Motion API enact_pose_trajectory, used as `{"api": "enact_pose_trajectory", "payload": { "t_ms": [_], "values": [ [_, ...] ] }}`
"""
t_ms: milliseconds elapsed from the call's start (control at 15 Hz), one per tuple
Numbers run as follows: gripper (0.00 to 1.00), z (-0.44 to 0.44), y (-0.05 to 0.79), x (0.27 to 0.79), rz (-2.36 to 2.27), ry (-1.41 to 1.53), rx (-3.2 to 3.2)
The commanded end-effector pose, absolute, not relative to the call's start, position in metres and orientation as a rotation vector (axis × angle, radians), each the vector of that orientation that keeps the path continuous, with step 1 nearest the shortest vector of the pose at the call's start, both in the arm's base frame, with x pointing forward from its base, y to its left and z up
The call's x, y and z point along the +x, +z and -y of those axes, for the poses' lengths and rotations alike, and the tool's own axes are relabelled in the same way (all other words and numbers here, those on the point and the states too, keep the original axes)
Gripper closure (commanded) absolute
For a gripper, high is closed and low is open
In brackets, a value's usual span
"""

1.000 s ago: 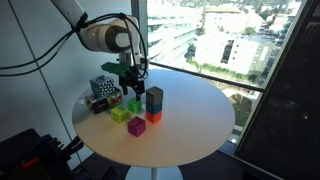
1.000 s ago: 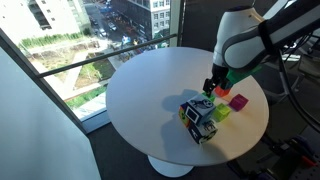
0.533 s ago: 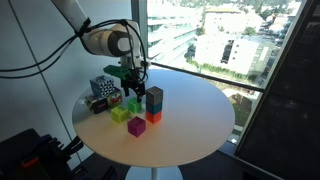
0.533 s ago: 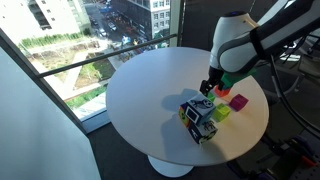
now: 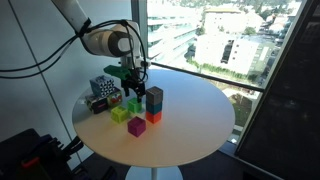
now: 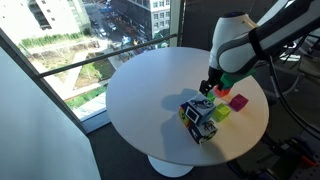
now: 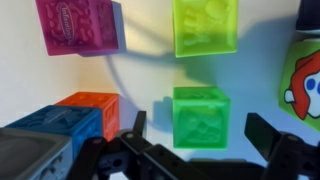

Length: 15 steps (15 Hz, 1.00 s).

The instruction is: Put the green block on top of the grey block

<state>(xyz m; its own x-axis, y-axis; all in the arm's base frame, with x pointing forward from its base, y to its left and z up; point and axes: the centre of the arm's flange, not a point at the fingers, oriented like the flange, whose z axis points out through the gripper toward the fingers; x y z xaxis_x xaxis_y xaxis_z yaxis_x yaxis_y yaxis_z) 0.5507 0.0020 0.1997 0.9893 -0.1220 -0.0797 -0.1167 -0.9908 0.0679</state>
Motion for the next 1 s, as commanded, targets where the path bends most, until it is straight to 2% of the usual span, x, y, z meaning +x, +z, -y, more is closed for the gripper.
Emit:
{"api": "enact_pose_trajectory", "payload": {
  "t_ms": [0,933],
  "values": [
    [0.0,-0.002,0.199,0.552,0.191,-0.125,3.071],
    [0.0,-0.002,0.182,0.562,0.203,-0.112,3.074]
  ]
}}
